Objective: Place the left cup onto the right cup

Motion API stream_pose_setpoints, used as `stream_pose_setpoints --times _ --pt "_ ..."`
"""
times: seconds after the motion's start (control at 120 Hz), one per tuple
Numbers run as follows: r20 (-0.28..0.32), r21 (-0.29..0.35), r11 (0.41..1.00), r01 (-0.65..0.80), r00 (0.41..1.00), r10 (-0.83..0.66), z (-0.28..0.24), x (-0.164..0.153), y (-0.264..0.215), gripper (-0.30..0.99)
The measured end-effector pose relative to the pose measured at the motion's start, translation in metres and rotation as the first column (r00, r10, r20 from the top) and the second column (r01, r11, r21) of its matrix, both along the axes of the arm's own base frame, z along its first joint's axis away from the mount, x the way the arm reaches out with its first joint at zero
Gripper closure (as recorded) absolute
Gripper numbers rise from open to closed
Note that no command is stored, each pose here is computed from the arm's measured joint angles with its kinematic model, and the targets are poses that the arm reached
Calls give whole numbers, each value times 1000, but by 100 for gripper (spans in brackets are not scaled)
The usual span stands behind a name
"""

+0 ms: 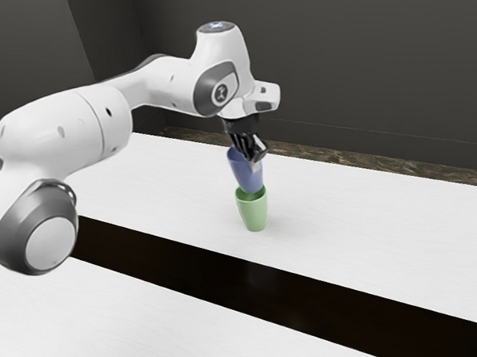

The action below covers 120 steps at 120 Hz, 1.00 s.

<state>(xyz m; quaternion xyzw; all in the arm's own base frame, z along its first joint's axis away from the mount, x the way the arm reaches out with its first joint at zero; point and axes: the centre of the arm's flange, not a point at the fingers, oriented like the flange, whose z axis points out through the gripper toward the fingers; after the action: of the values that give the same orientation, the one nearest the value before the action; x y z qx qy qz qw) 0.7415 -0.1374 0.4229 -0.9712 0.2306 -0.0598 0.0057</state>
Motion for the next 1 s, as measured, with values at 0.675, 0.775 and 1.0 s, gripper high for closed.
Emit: stream_pose_setpoints --times 0.675,0.775,1.0 --pt "-4 -25 999 -20 1000 20 16 -13 5 78" --pt "-14 -24 1000 -20 1000 20 15 -13 5 78" --pt "-45 -15 1000 -21 999 20 7 -14 5 78"
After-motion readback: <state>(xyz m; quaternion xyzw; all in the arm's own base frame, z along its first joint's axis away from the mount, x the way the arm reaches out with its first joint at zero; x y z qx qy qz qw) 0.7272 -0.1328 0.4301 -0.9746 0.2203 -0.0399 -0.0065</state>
